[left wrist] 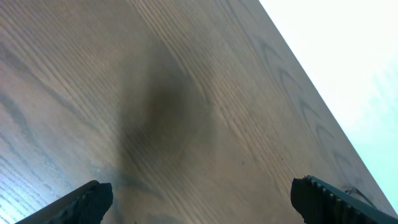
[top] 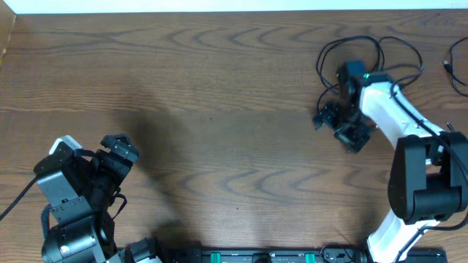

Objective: Untangle cables

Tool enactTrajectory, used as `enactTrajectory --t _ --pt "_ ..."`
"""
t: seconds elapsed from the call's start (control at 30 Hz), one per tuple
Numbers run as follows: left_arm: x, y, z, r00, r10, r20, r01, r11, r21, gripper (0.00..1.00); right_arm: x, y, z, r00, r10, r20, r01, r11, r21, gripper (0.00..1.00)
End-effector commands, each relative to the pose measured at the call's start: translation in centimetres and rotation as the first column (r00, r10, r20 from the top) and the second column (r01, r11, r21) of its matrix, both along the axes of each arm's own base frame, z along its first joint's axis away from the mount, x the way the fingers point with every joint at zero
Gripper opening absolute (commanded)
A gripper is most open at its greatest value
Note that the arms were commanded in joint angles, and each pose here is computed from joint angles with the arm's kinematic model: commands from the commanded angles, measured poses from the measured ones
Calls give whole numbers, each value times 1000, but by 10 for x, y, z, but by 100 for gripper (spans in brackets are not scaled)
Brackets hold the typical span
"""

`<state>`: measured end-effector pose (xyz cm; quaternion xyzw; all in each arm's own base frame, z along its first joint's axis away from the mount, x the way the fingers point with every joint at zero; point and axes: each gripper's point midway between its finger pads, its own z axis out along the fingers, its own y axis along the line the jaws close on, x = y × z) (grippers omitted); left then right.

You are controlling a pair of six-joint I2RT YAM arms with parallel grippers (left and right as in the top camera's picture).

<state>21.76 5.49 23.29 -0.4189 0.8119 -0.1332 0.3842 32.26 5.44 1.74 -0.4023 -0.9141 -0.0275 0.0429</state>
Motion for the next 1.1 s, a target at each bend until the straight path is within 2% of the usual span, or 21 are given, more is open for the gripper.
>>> enactTrajectory --t 0.0,0.27,0.37,0.47,0.53,0.63,0.77,0.9,1.0,1.07 --pt "0 2 10 1000 12 23 -12 1000 11 96 4 -3 -11 980 -198 19 198 980 -7 95" --pt "0 2 10 1000 12 23 -12 1000 11 96 30 -5 -11 970 -202 132 204 979 -3 99" --pt "0 2 10 1000 12 23 -12 1000 11 96 55 -16 -8 966 -74 247 94 993 -69 92" --pt "0 2 10 1000 12 23 -12 1000 11 96 73 -15 -4 944 77 322 -45 994 -104 94" --pt "0 2 10 1000 12 23 -12 1000 11 96 74 -15 -4 941 96 323 -65 992 -106 91" --pt "0 2 10 1000 12 23 -12 1000 11 96 62 -12 -8 959 39 281 -19 997 -72 80" --pt "0 2 10 1000 12 23 -12 1000 11 96 42 -13 -18 970 -122 209 134 990 -45 85" --pt "1 2 10 1000 12 24 -12 1000 11 96 35 -21 -28 951 -229 208 248 966 -69 77" --pt "0 2 10 1000 12 23 -12 1000 11 96 28 -22 -36 937 -286 200 304 950 -68 68" --pt "0 2 10 1000 12 23 -12 1000 11 96 27 -24 -39 934 -291 209 312 947 -73 54"
